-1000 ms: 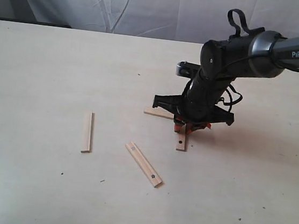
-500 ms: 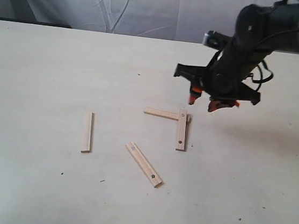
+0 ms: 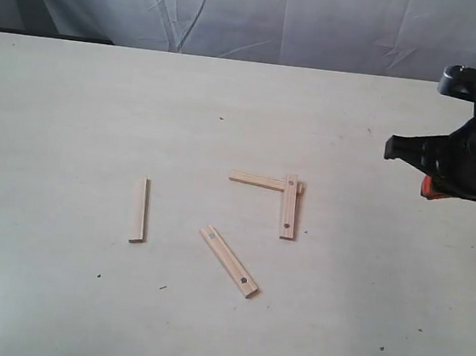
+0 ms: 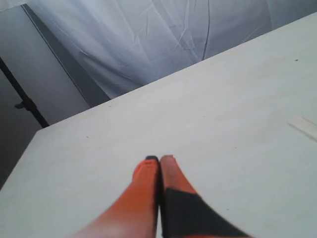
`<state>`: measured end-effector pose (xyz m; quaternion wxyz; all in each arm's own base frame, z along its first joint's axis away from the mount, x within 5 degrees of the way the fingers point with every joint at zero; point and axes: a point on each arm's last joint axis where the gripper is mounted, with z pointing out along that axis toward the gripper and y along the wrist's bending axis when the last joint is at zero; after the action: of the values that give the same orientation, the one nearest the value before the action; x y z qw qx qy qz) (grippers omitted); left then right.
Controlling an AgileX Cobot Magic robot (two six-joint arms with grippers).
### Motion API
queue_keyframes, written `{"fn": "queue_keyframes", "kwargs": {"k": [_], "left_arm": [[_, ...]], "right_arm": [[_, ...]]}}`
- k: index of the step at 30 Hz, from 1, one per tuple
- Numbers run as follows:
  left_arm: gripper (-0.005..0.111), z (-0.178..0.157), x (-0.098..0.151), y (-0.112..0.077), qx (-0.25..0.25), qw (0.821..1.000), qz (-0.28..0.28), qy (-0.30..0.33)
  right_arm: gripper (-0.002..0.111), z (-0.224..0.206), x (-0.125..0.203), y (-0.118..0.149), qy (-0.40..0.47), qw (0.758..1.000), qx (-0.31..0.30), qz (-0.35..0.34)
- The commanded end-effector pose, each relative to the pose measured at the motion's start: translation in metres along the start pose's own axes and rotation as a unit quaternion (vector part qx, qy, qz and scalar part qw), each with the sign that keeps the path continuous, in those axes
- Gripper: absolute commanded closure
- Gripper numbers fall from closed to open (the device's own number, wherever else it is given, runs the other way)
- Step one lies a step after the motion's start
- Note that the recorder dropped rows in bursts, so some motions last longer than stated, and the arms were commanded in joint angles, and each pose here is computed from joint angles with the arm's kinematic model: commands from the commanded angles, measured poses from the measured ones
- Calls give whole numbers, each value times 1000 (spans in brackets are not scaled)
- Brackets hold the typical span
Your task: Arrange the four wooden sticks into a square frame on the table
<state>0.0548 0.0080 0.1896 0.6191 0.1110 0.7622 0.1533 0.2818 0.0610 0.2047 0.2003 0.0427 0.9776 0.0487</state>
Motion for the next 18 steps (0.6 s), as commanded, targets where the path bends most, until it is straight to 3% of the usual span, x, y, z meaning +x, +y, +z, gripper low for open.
{"fn": "queue_keyframes", "kwargs": {"k": [1, 2, 3, 7, 10, 11, 12, 15, 17, 18], "left_arm": [[107, 0, -1, 3, -22, 998, 66, -9], [107, 0, -4, 4, -29, 995, 88, -28], [107, -1, -9, 3, -26, 996, 67, -56], [107, -5, -27, 4, -6, 981, -114, -159], [107, -9, -37, 9, -15, 961, -168, -218], [107, -11, -40, 12, -11, 942, -235, -241], [107, -11, -40, 13, -2, 921, -299, -248], [107, -14, -44, 16, 10, 890, -364, -275], [107, -17, -53, 19, 22, 886, -386, -257], [107, -20, -73, 23, 38, 903, -381, -196]], "right_arm": [[108, -10, 1, -3, -26, 1000, 1, -15], [108, -11, 2, -3, -23, 1000, 1, -13], [108, -11, 2, -3, -22, 1000, 1, -13], [108, -11, 2, -3, -22, 1000, 1, -13], [108, -11, 2, -4, -20, 1000, 2, -13], [108, -11, 3, -4, -19, 1000, 2, -13], [108, -11, 3, -4, -17, 1000, 3, -17], [108, -11, 4, -4, -9, 1000, 4, -22], [108, -11, 4, -4, -9, 1000, 4, -24], [108, -10, 4, -4, -9, 1000, 3, -28]]}}
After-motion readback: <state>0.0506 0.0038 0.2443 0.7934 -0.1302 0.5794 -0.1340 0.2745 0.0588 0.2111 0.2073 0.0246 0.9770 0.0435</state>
